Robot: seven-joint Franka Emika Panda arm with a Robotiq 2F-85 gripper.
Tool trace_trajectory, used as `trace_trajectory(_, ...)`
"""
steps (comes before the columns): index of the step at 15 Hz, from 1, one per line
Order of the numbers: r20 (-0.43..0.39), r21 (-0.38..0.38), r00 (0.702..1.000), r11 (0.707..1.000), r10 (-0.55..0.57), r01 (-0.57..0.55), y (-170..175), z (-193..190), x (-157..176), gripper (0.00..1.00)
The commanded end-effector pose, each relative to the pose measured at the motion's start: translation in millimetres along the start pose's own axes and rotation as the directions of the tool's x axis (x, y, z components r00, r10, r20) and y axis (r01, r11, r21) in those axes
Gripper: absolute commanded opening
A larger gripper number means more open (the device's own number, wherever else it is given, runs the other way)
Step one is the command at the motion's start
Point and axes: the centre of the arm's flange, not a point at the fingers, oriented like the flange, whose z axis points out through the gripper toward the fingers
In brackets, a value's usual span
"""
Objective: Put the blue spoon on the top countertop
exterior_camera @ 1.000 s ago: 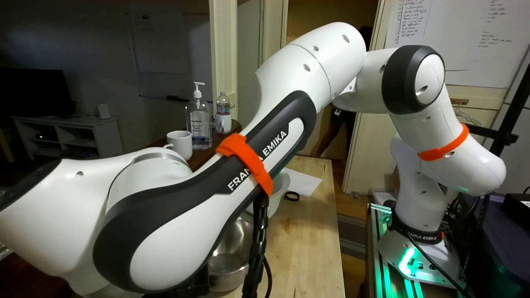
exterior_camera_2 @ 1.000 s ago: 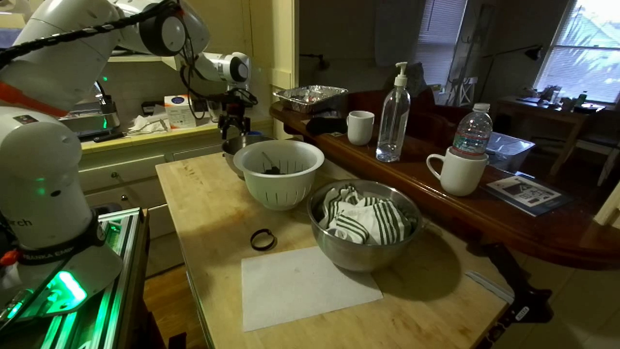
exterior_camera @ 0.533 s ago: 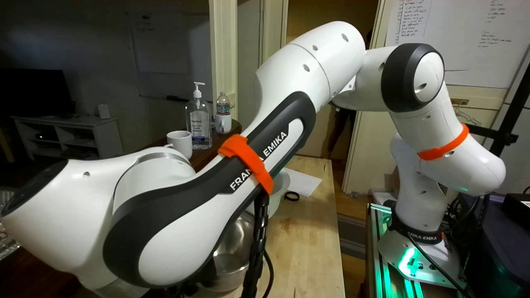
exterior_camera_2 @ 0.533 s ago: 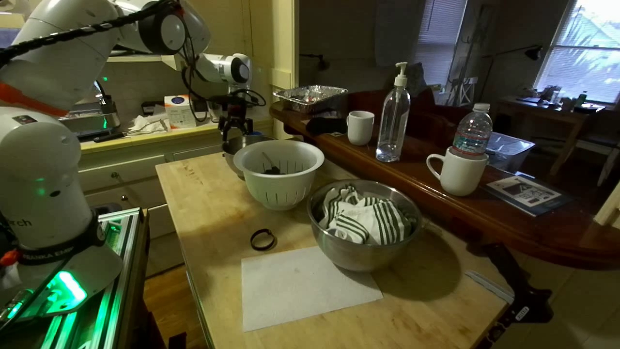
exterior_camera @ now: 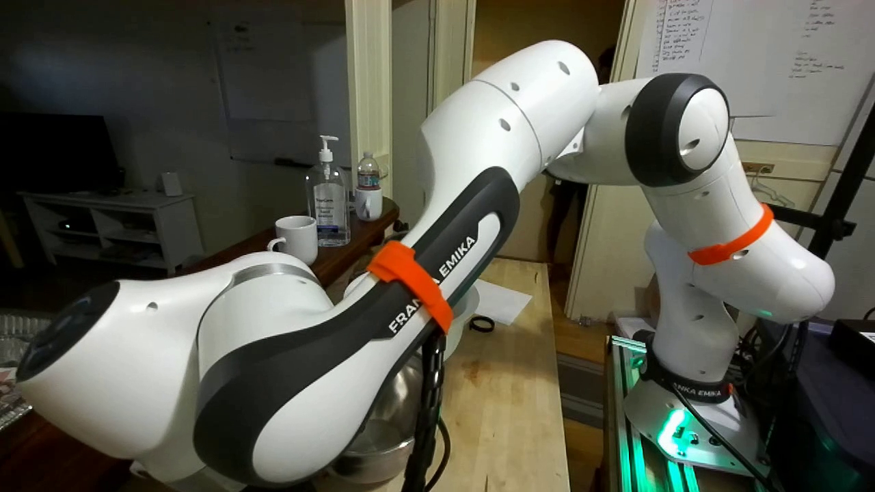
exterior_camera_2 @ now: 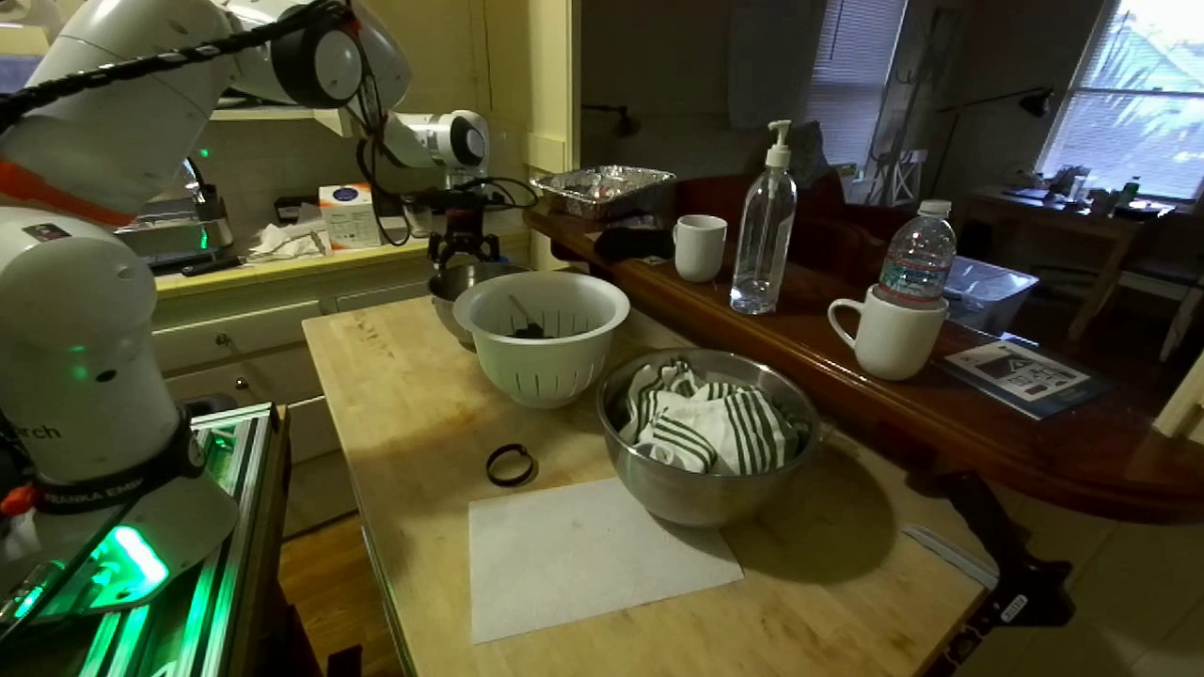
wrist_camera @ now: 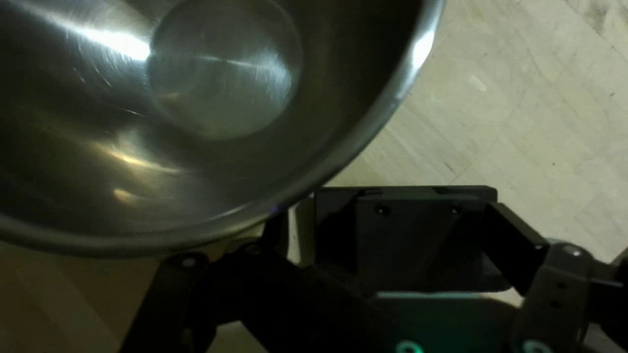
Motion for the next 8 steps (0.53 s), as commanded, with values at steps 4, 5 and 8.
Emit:
trace_trajectory(4, -0.019, -0.023, 0.996, 0.996, -0.091, 0.09, -5.3, 8.4, 10.2, 1.0)
trace_trajectory(5, -0.022, -0.023, 0.995, 0.995, -0.099, 0.099, -5.9, 7.8, 11.0, 1.0)
trace_trajectory(8, -0.037, -0.002, 0.996, 0.996, -0.086, 0.086, -9.2, 1.2, 10.9, 1.0)
